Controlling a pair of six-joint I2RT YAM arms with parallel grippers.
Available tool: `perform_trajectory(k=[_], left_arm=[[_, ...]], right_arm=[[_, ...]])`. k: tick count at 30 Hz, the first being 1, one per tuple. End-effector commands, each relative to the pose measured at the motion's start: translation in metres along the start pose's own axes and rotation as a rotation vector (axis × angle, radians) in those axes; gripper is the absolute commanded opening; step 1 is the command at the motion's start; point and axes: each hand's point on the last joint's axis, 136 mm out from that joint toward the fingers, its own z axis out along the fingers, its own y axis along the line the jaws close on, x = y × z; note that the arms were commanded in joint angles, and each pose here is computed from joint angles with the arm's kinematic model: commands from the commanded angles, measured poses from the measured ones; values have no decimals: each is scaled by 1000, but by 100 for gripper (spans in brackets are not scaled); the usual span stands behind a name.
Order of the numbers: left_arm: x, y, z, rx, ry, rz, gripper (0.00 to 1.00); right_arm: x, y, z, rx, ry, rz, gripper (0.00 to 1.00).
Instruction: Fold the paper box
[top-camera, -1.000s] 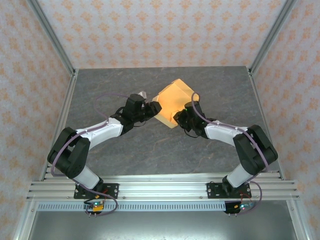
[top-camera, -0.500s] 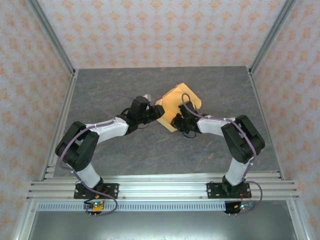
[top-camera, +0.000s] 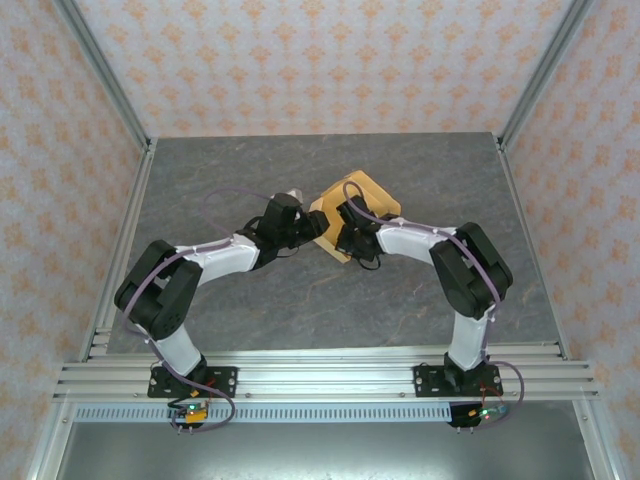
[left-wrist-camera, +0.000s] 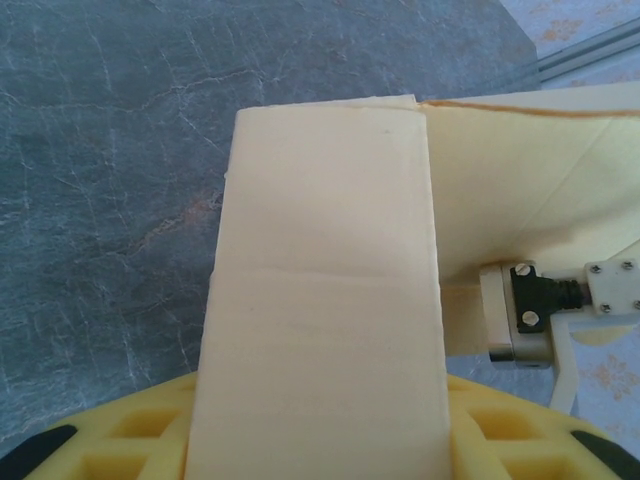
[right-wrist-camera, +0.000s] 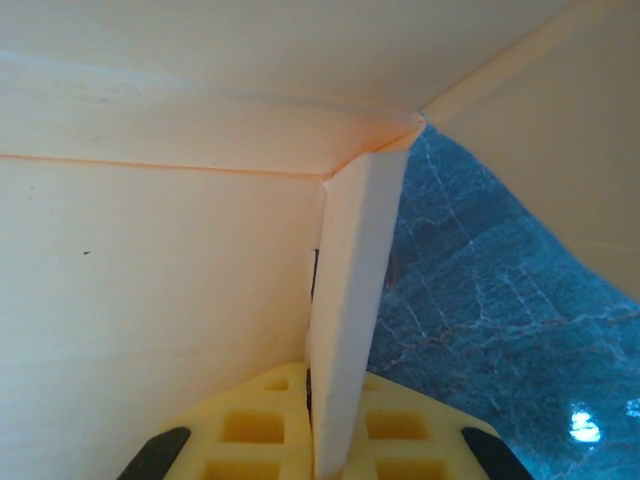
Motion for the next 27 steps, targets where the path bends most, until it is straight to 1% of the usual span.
perform_trajectory(k=[1, 2, 3, 5, 7, 9, 11, 14, 18, 20, 23, 25, 26, 27], left_arm=[[14, -19, 7, 45, 47, 43, 38], [15, -18, 8, 41, 49, 46, 38], [14, -17, 8, 33, 50, 49, 38], [14, -16, 7, 23, 47, 53, 38], [13, -14, 6, 15, 39, 55, 38], [14, -10, 6, 0, 39, 61, 38], [15, -8, 7, -9, 44, 64, 38], [16, -4, 8, -16, 39, 54, 37], [15, 3, 10, -40, 36, 48, 37], [13, 3, 8, -44, 29, 44, 37], [11, 6, 7, -54, 8, 38, 37], [9, 9, 6, -64, -1, 27, 36], [8, 10, 6, -65, -5, 14, 36], [8, 9, 6, -61, -10, 2, 36]], right_arm=[[26, -17, 12, 155, 70, -163, 6], [29, -19, 12, 183, 79, -189, 11], [30, -18, 11, 200, 81, -206, 14], [35, -13, 10, 179, 91, -210, 19], [37, -10, 8, 154, 100, -198, 23], [37, -11, 4, 154, 98, -196, 25], [39, -13, 3, 149, 90, -196, 22], [42, -14, 9, 129, 93, -202, 12], [47, -17, 11, 125, 99, -200, 5], [48, -17, 9, 110, 101, -190, 4], [45, -16, 0, 93, 75, -193, 10], [40, -14, -12, 68, 38, -189, 17], [38, -15, -17, 60, 17, -182, 22], [37, -14, -23, 50, 3, -180, 25]])
